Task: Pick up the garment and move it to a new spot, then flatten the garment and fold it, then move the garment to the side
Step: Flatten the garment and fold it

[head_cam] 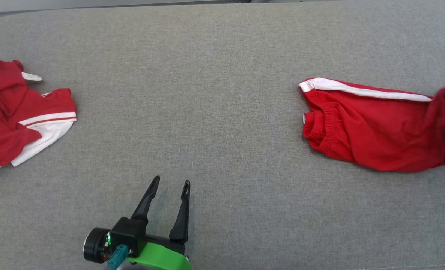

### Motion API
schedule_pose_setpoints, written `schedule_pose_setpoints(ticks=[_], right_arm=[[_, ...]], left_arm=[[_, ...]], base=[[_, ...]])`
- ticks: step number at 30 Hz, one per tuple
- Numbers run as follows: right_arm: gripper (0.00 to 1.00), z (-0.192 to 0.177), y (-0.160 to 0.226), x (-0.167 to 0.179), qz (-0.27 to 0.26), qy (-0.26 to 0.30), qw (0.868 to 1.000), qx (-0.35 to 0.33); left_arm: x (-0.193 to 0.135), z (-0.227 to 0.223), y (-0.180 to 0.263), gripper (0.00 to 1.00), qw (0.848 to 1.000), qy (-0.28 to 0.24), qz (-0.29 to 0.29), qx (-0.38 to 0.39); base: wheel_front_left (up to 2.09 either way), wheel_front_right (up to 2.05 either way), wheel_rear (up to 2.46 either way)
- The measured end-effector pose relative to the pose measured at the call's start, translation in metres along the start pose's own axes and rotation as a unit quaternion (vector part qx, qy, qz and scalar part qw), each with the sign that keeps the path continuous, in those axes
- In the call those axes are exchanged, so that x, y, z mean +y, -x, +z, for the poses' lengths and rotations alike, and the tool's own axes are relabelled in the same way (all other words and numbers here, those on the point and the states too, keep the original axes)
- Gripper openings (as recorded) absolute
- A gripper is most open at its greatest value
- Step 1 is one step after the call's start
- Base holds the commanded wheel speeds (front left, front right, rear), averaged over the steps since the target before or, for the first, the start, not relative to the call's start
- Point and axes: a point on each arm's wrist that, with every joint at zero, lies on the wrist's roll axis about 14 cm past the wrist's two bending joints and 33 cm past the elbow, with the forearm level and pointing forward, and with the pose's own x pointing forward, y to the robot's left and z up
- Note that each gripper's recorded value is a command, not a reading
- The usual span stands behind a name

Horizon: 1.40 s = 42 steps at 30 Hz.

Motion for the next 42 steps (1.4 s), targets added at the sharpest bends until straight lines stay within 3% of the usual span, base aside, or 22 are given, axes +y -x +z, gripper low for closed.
schedule_pose_setpoints(ticks=[5, 10, 17, 22, 23, 24, 25, 28, 36, 42], right_arm=[[0.0, -0.018, 0.001, 0.106, 0.141, 0.013, 0.99, 0.007], [0.0, -0.054, 0.011, 0.174, 0.215, 0.006, 0.976, 0.037], [0.0, -0.07, 0.004, 0.218, 0.233, 0.001, 0.972, 0.036], [0.0, -0.074, -0.007, 0.225, 0.22, 0.021, 0.975, 0.036], [0.04, -0.075, -0.01, 0.224, 0.214, 0.029, 0.976, 0.035], [0.69, -0.077, -0.011, 0.225, 0.212, 0.038, 0.976, 0.037], [1.0, -0.077, -0.011, 0.225, 0.212, 0.038, 0.976, 0.037], [1.0, -0.083, -0.009, 0.233, 0.219, 0.056, 0.973, 0.04], [1.0, -0.04, 0.027, 0.232, 0.243, 0.067, 0.965, -0.077], [1.0, 0.0, 0.06, 0.151, 0.153, 0.076, 0.971, -0.169]], left_arm=[[-0.001, -0.002, 0.004, 1.0, 1.0, 0.008, 0.005, -0.002], [-0.001, 0.001, 0.006, 1.0, 1.0, 0.009, 0.006, -0.008], [0.006, -0.002, 0.01, 1.0, 1.0, 0.01, 0.021, -0.008], [0.006, -0.01, 0.015, 1.0, 1.0, 0.018, 0.026, 0.003], [0.005, -0.012, 0.016, 1.0, 0.999, 0.019, 0.025, 0.004], [0.005, -0.013, 0.017, 1.0, 0.999, 0.021, 0.026, 0.005], [0.005, -0.013, 0.017, 1.0, 0.999, 0.021, 0.026, 0.005], [0.008, -0.013, 0.019, 1.0, 0.999, 0.025, 0.034, 0.003], [0.023, -0.01, 0.035, 1.0, 0.997, 0.031, 0.066, -0.006], [0.02, -0.008, 0.042, 1.0, 0.997, 0.034, 0.066, -0.013]], base=[[0.0, 0.0, 0.0], [0.0, 0.0, 0.0], [0.0, 0.0, 0.0], [0.0, 0.0, 0.0], [0.0, 0.0, 0.0], [0.0, 0.0, 0.0], [0.0, 0.0, 0.0], [0.0, 0.0, 0.0], [0.0, 0.0, 0.0], [0.0, 0.0, 0.0]])
